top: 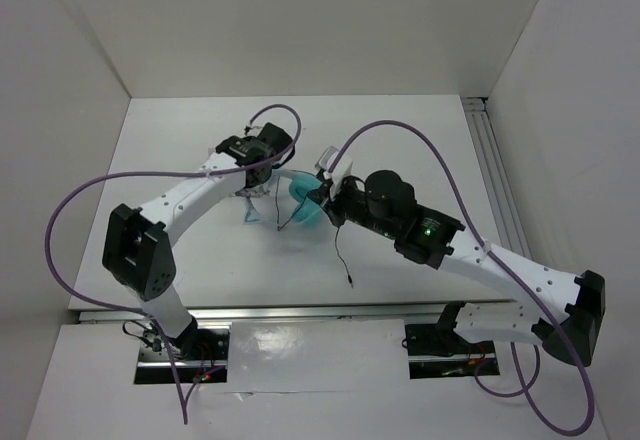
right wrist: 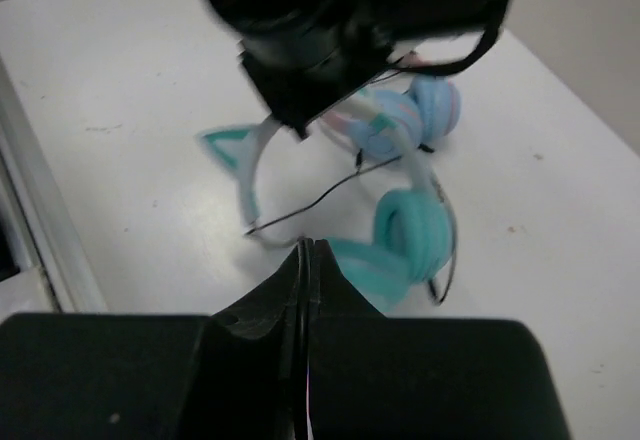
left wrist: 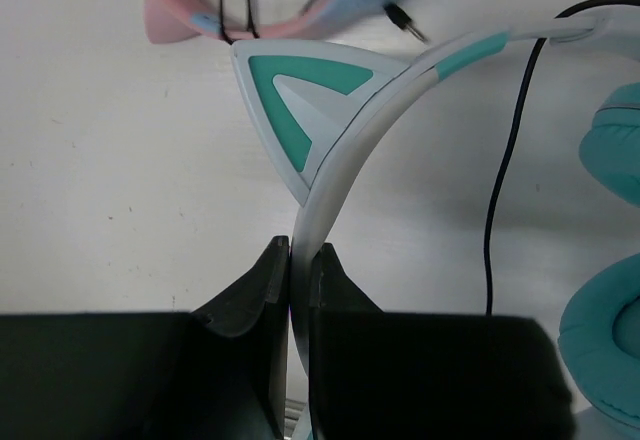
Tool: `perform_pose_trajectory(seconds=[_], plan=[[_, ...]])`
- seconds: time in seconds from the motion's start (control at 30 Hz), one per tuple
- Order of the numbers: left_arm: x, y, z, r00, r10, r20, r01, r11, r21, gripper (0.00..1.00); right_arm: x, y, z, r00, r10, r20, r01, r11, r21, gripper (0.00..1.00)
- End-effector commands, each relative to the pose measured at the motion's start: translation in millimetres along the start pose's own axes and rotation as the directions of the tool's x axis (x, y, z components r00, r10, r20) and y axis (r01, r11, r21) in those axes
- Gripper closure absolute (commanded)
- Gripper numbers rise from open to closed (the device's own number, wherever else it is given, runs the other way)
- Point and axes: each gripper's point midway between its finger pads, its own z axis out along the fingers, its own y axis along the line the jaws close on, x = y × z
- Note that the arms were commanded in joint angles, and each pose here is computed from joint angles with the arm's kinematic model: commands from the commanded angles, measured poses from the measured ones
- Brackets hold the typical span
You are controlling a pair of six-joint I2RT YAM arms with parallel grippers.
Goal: Wrap the headphones
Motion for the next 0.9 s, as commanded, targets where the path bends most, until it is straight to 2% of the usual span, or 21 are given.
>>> perform_pose_trajectory(seconds=[0.0, 0.2, 0.3, 0.5, 0.67, 0.73, 0.77, 0.87], plan=[[-1.9, -5.9, -47.3, 0.990, 0.064, 0.123, -0.078, 0.990, 0.114, 1.00, -27.1, -29.0, -4.7, 0.998, -0.053, 0.044, 0.048, 0.994, 0.094, 1.00], [38.0, -0.9, -75.3, 0.962, 0.199, 0.188, -0.230, 0.961, 0.157, 1.00, -32.8, -59.5, -18.0, 0.994, -0.106, 0.040, 0.095, 0.972, 0.216, 1.00], [49.6, -7.5, -104.6, 0.939, 0.210, 0.273, -0.275, 0.934, 0.228, 1.00, -30.8, -81.0, -24.9, 0.994, -0.109, 0.030, 0.095, 0.951, 0.294, 1.00], [76.7, -5.0, -142.8, 0.901, 0.264, 0.343, -0.366, 0.888, 0.279, 1.00, -28.2, -120.1, -38.3, 0.994, -0.109, -0.005, 0.101, 0.898, 0.429, 1.00], [97.5, -25.7, -161.3, 0.858, 0.348, 0.378, -0.483, 0.796, 0.364, 1.00, -28.2, -137.1, -35.4, 0.994, -0.112, -0.006, 0.103, 0.897, 0.430, 1.00], [99.8, -26.3, -162.5, 0.849, 0.371, 0.377, -0.502, 0.791, 0.350, 1.00, -23.2, -142.1, -33.6, 0.994, -0.106, -0.021, 0.104, 0.892, 0.439, 1.00], [93.8, -27.5, -170.3, 0.855, 0.343, 0.389, -0.485, 0.795, 0.366, 1.00, -22.6, -145.1, -35.3, 0.994, -0.103, -0.026, 0.104, 0.884, 0.456, 0.99], [87.1, -20.6, -177.9, 0.854, 0.335, 0.397, -0.479, 0.803, 0.354, 1.00, -1.9, -151.5, -23.4, 0.992, -0.095, -0.085, 0.124, 0.878, 0.463, 0.93]])
